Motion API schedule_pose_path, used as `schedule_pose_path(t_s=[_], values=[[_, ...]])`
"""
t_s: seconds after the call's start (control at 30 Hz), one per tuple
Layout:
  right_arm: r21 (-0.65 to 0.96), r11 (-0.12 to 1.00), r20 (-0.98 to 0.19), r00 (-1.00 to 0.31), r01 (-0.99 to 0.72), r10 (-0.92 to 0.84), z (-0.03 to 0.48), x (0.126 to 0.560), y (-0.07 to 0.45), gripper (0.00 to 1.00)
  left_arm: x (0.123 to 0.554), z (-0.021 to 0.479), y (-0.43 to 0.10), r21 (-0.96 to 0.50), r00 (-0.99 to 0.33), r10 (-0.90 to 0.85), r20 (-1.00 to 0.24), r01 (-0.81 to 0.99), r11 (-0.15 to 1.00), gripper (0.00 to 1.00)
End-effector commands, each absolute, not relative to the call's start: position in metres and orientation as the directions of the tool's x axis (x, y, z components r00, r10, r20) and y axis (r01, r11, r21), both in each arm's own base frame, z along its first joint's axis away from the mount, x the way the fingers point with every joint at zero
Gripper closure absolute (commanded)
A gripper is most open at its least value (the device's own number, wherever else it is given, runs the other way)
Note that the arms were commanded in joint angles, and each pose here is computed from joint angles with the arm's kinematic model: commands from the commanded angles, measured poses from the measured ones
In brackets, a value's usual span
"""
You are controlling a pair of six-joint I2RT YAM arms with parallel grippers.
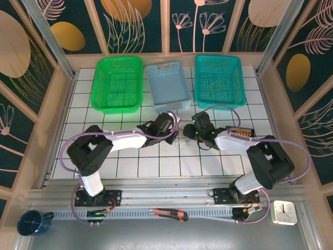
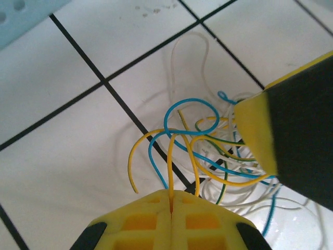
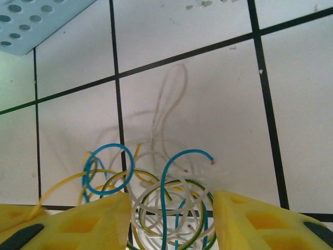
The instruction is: Untangle the cables
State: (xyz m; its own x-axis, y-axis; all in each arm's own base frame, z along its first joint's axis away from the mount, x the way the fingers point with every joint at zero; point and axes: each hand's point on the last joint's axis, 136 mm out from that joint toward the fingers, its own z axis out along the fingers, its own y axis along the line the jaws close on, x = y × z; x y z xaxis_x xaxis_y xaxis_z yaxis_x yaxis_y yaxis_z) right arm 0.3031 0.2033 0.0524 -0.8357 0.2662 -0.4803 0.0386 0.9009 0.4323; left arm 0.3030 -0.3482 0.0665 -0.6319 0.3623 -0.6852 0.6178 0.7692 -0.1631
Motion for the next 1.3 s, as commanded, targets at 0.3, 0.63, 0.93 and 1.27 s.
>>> schedule_pose_path(t_s=[0.3, 0.63, 0.93, 1.27], values=[[0.411, 0.907, -0.468, -0.831, 0.097, 0.301, 0.026, 0.294, 0.195, 0.57, 0.294, 0.172, -0.341, -0.299, -0.536, 0.108, -0.837, 0.614, 0.73, 1.0], [0.414, 0.906, -0.455, -0.843, 0.087, 0.288, 0.022, 0.288, 0.198, 0.57, 0.288, 0.223, -0.321, -0.387, -0.425, -0.129, -0.896, 0.606, 0.695, 1.0], [0.403, 0.911, -0.443, -0.853, 0.085, 0.275, 0.014, 0.285, 0.197, 0.57, 0.28, 0.27, -0.291, -0.454, -0.307, -0.335, -0.891, 0.594, 0.664, 1.0], [0.414, 0.907, -0.431, -0.862, 0.073, 0.266, 0.013, 0.283, 0.201, 0.58, 0.274, 0.292, -0.294, -0.458, -0.291, -0.357, -0.888, 0.634, 0.623, 1.0]])
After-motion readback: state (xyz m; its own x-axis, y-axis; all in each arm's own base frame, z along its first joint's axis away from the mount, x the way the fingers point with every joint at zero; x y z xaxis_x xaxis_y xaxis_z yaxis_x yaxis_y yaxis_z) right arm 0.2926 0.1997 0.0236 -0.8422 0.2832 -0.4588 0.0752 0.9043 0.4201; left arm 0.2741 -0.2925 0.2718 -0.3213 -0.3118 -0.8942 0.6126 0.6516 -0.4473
